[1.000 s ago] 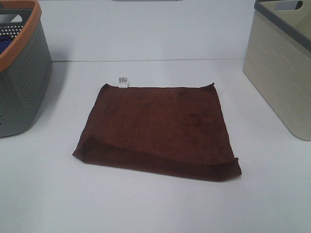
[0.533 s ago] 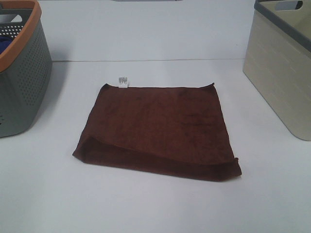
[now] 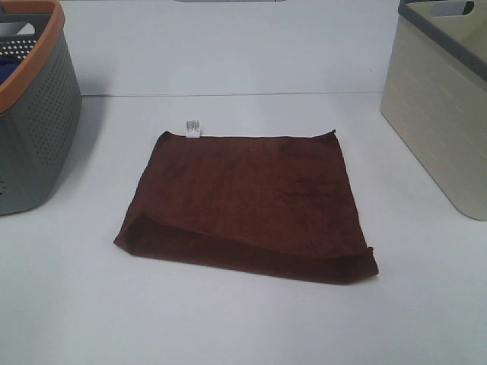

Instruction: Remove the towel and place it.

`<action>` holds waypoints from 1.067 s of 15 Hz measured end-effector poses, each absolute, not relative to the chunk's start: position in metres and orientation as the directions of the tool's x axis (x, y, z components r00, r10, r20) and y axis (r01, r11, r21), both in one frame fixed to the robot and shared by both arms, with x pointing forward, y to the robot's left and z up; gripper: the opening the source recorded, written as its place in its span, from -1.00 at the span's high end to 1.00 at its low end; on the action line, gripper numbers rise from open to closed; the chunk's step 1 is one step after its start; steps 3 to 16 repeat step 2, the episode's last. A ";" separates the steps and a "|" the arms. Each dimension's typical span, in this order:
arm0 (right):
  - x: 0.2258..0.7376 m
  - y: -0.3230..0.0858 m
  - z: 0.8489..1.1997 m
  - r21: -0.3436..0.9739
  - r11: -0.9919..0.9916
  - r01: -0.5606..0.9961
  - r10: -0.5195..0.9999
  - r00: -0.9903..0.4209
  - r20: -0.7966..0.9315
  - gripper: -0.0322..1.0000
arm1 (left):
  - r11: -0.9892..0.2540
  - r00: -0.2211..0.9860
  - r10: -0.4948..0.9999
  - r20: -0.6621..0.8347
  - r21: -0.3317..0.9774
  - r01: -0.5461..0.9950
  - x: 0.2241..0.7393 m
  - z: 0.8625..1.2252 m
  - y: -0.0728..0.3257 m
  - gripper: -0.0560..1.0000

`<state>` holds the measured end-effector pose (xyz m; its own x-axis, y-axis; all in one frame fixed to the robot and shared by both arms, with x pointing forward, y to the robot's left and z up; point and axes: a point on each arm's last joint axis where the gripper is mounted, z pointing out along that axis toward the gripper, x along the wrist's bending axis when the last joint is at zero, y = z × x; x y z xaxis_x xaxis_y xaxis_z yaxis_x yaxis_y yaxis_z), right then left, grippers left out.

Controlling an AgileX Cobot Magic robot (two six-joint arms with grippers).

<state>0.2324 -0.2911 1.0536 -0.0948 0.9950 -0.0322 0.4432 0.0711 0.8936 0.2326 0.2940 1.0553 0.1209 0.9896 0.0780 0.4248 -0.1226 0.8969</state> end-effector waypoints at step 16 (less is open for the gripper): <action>0.232 -0.291 1.054 0.894 0.071 0.443 0.995 -0.095 -0.032 -0.38 | -0.123 0.121 0.990 0.078 0.897 0.425 0.233 1.055 0.294 -0.64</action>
